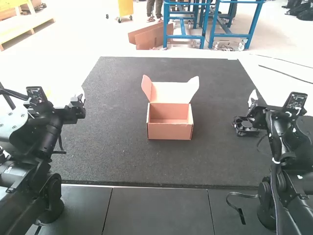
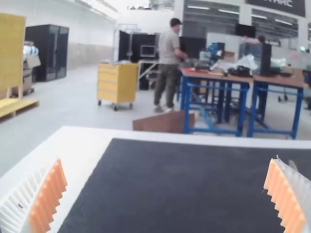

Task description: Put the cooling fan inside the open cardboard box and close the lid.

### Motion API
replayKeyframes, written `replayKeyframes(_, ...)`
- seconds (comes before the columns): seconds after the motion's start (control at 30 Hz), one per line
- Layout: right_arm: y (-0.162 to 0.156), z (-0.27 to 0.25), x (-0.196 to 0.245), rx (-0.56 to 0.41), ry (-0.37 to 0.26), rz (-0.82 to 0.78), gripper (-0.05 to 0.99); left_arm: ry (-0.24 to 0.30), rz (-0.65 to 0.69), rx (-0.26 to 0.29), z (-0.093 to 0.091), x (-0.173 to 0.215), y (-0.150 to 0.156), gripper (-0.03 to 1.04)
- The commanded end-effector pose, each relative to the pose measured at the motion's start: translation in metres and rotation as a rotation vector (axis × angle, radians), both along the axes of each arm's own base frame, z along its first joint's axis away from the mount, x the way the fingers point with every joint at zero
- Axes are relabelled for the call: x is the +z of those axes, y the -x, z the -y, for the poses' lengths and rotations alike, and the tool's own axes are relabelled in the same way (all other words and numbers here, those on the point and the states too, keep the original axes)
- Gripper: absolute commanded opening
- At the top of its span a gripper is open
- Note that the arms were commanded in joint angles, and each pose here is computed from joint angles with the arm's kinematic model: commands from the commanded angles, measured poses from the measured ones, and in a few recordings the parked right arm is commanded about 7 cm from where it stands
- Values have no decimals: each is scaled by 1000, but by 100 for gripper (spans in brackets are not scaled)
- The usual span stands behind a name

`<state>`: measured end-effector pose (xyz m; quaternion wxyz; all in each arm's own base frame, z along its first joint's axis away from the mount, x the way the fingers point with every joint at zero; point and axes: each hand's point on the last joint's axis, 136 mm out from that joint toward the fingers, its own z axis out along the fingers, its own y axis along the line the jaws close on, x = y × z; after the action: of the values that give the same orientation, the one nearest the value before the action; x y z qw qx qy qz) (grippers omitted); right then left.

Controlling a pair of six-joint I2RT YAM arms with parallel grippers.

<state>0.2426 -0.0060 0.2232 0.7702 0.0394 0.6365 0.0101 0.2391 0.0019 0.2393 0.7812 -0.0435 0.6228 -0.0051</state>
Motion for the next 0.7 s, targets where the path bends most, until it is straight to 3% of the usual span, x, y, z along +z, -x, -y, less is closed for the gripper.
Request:
replayKeyframes(0.0,6,2,39,-4,-13,58,91,4,60,-3,0,40,6,97)
replayKeyframes(0.33,-6,10,82,-46,-43,-64,91,-6,-33,3,1,77,-15,97)
replayKeyframes(0.67,-28,20,82,-113,-92,-425,91,-35,-281,-2,4,87,-26,97)
